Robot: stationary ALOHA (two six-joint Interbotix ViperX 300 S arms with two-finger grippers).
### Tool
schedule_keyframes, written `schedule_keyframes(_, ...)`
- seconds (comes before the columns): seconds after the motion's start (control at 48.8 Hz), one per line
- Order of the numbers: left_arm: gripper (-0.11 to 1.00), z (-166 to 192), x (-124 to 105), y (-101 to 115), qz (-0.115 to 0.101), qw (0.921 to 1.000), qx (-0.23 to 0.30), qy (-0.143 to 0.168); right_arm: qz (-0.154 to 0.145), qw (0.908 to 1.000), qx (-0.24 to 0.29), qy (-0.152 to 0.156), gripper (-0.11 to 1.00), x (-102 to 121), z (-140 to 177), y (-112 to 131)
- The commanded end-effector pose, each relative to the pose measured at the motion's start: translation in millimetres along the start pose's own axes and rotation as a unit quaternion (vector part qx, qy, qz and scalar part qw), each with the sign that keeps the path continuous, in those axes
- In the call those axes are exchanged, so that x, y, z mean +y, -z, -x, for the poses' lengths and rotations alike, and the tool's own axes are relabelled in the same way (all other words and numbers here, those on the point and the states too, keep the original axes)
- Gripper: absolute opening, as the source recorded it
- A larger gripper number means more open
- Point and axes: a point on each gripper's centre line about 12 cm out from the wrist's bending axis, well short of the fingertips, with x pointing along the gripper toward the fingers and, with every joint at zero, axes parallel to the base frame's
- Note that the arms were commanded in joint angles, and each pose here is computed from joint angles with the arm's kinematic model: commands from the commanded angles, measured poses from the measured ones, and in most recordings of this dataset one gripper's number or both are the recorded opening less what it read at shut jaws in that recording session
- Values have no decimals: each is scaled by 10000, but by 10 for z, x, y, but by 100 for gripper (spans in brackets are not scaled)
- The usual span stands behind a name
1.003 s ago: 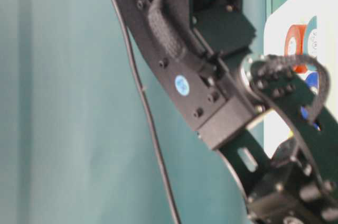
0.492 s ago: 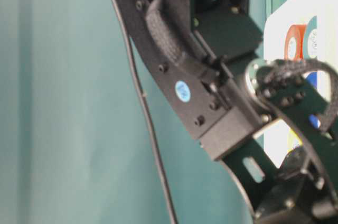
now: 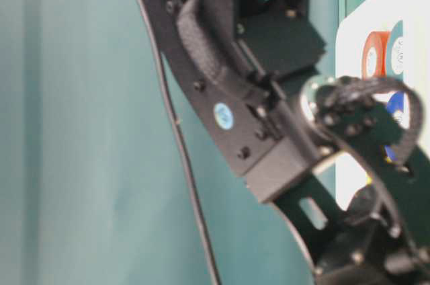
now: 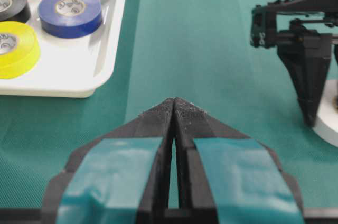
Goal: Put the tape into the white case with the right arm.
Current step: 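Lower the right gripper and grasp the white tape roll, then lift the white tape and carry it into the tray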
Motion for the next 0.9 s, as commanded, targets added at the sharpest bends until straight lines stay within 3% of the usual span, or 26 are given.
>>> schedule_keyframes(0.0,0,-4,0,-49,-6,10000,-54,-6,14,9995,-315,-3,4,-2,317,-317)
schedule_keyframes(0.287,0,-3,0,-51,-6,10000,-62,-6,161,9990,-351,217,3,-45,613,-493)
schedule_keyframes(0.655,0,-4,0,-49,-6,10000,-54,-6,145,9989,-326,308,3,-87,679,-530)
schedule_keyframes(0.881,0,-4,-2,-49,-8,10000,-54,1,65,9971,-248,711,3,-416,758,-619)
